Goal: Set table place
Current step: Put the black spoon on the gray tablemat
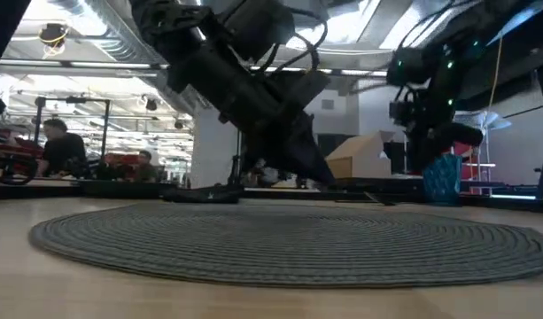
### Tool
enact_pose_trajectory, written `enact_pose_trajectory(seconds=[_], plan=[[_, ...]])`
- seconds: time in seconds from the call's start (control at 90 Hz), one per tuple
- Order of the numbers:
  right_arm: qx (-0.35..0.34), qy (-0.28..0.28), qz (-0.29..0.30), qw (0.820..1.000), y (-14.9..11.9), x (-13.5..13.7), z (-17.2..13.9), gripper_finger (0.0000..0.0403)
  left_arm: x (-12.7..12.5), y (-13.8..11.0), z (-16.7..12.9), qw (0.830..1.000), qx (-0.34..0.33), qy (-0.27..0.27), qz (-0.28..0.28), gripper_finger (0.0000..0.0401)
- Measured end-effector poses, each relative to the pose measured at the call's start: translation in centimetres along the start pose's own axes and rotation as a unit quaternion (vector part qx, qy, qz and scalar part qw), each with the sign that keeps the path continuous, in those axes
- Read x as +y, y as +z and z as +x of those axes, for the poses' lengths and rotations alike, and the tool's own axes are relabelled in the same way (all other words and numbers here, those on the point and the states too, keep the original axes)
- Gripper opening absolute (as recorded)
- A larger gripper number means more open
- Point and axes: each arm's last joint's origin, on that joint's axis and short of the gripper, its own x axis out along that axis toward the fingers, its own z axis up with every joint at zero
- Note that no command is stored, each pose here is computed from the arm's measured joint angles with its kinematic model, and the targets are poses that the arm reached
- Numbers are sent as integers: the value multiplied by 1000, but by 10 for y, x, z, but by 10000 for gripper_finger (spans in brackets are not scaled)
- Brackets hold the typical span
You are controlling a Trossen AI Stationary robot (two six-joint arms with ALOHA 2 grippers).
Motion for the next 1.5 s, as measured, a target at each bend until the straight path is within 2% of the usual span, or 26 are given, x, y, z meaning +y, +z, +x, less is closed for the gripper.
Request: enact_pose_trajectory(seconds=[0.133,0.256,0.444,0.889,1.3,1.389,1.5], plan=[[20,28,21,999,-11,-11,18,81,1,0,0,1000,0,1,3,0],[31,31,36,998,-18,-19,29,81,1,0,0,1000,1,2,4,0],[13,7,42,999,-20,-29,33,81,1,0,0,1000,1,2,7,0],[23,35,67,997,-33,-37,54,81,2,2,0,1000,-2,1,9,0],[14,23,69,997,-32,-40,55,81,2,2,0,1000,-2,2,11,2],[11,19,69,997,-31,-40,55,90,2,2,0,1000,-2,2,11,2],[9,12,70,997,-31,-41,55,122,2,2,0,1000,-2,2,12,2]])
